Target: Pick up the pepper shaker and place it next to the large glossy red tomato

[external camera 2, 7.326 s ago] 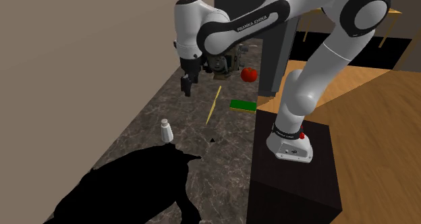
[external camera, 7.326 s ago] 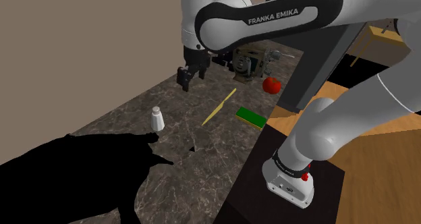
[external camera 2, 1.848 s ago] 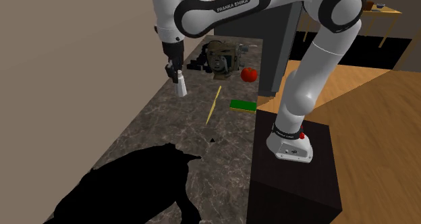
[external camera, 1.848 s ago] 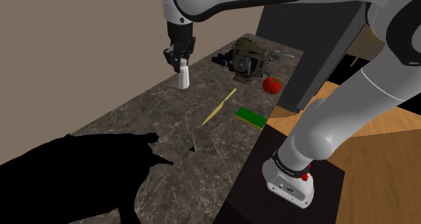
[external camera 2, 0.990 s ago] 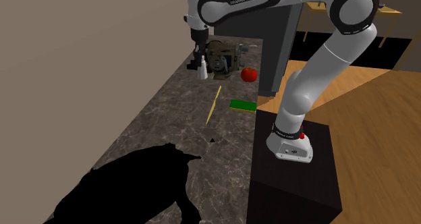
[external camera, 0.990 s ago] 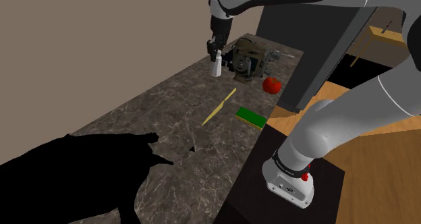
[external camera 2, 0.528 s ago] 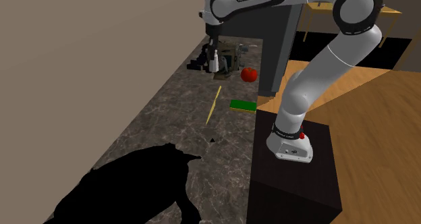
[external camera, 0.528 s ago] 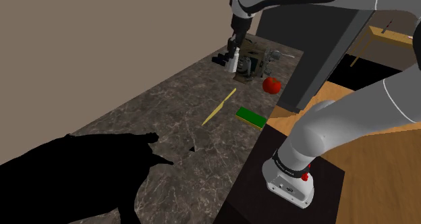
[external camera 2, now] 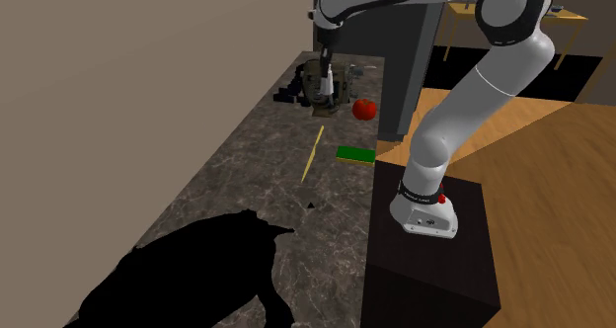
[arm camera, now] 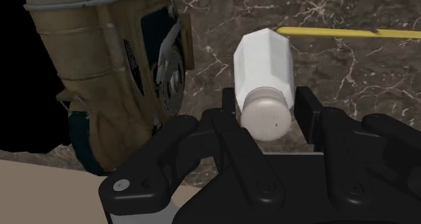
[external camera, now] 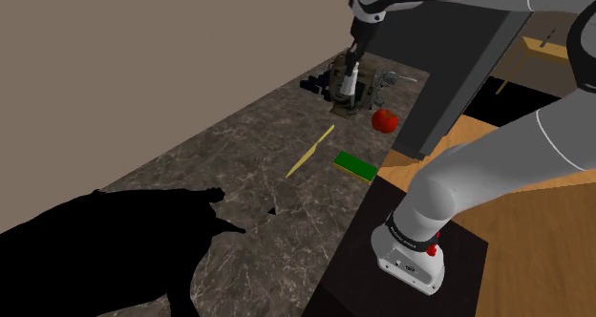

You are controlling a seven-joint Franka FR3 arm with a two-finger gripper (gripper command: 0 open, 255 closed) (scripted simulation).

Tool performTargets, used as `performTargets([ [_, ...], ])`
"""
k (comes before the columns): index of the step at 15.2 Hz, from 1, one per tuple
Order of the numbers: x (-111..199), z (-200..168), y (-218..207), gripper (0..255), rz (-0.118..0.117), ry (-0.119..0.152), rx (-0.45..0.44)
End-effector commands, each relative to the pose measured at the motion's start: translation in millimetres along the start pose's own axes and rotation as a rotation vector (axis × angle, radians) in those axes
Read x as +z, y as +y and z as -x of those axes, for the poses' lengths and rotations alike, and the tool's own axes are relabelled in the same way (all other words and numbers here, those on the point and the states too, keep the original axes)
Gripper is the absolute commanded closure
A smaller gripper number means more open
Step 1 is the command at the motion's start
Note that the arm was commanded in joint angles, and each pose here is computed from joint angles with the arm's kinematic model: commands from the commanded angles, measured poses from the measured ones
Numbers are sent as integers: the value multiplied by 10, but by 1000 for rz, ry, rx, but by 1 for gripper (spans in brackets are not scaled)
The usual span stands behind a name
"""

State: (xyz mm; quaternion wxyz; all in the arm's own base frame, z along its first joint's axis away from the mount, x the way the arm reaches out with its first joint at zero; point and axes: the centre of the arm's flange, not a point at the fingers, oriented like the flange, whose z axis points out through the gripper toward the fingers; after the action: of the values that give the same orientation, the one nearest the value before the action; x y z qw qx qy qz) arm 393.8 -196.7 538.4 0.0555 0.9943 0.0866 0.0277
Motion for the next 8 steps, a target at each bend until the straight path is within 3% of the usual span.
performTargets([
  [1,45,130,255,255,1,0,-1],
  [8,126,479,1107,255,1,0,-1],
])
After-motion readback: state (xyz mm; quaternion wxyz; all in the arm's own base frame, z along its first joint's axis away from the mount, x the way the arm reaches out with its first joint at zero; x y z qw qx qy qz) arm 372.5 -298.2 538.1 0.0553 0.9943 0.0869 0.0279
